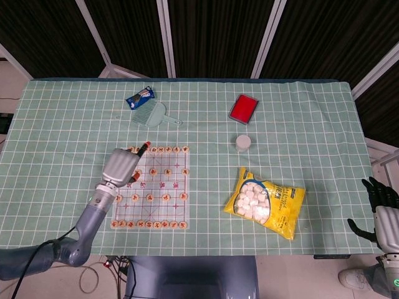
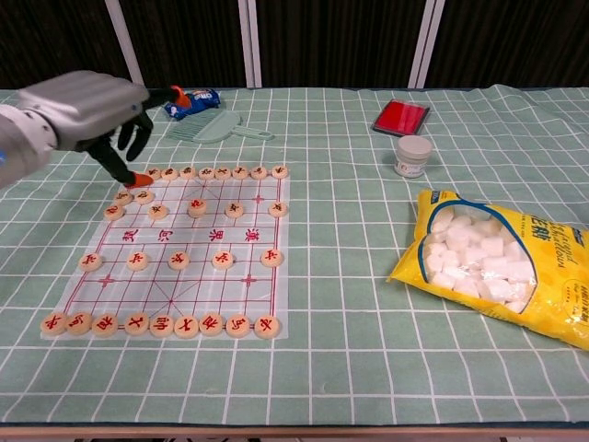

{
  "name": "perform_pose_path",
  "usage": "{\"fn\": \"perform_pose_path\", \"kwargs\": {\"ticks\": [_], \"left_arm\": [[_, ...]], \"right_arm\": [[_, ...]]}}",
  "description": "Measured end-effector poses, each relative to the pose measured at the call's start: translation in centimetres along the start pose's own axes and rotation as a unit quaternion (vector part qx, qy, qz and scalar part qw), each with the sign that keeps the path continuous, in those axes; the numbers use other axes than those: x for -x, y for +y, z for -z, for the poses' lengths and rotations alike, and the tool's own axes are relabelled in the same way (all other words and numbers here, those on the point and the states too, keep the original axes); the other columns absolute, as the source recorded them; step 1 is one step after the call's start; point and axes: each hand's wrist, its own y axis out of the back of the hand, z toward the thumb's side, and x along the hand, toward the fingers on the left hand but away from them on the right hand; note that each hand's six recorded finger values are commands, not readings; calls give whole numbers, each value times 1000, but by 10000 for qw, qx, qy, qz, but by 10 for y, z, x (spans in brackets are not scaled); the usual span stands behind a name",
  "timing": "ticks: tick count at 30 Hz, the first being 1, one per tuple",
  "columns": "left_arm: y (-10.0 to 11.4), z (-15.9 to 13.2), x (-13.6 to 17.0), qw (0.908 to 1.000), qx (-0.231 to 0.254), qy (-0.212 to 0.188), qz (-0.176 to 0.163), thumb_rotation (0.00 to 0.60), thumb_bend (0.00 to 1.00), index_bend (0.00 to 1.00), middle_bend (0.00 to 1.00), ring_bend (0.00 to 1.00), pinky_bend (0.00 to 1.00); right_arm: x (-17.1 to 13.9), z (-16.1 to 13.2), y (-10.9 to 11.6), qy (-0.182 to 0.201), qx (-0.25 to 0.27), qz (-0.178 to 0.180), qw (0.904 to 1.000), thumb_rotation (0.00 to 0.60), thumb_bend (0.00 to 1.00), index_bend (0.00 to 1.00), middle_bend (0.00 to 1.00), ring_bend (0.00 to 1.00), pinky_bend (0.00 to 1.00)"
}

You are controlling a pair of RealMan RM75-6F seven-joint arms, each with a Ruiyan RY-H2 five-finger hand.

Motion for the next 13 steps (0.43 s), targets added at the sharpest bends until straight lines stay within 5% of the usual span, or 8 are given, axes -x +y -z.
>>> {"fn": "perform_pose_path", "kwargs": {"ticks": [4, 8, 13], "left_arm": [[10, 40, 39, 9984, 177, 453, -279, 600, 42, 0, 3, 0, 53], [14, 91, 91, 9940, 256, 995, -361, 600, 13, 0, 0, 0, 20], [16, 116, 145, 9899, 393, 1242, -560, 600, 11, 0, 0, 0, 0]], "right_arm": [[0, 0, 0, 15, -214, 10, 9998, 600, 302, 0, 0, 0, 0], [0, -2, -1, 61, -401, 89, 9991, 600, 301, 0, 0, 0, 0], [0, -3, -1, 66, -418, 123, 9990, 600, 301, 0, 0, 0, 0]]}}
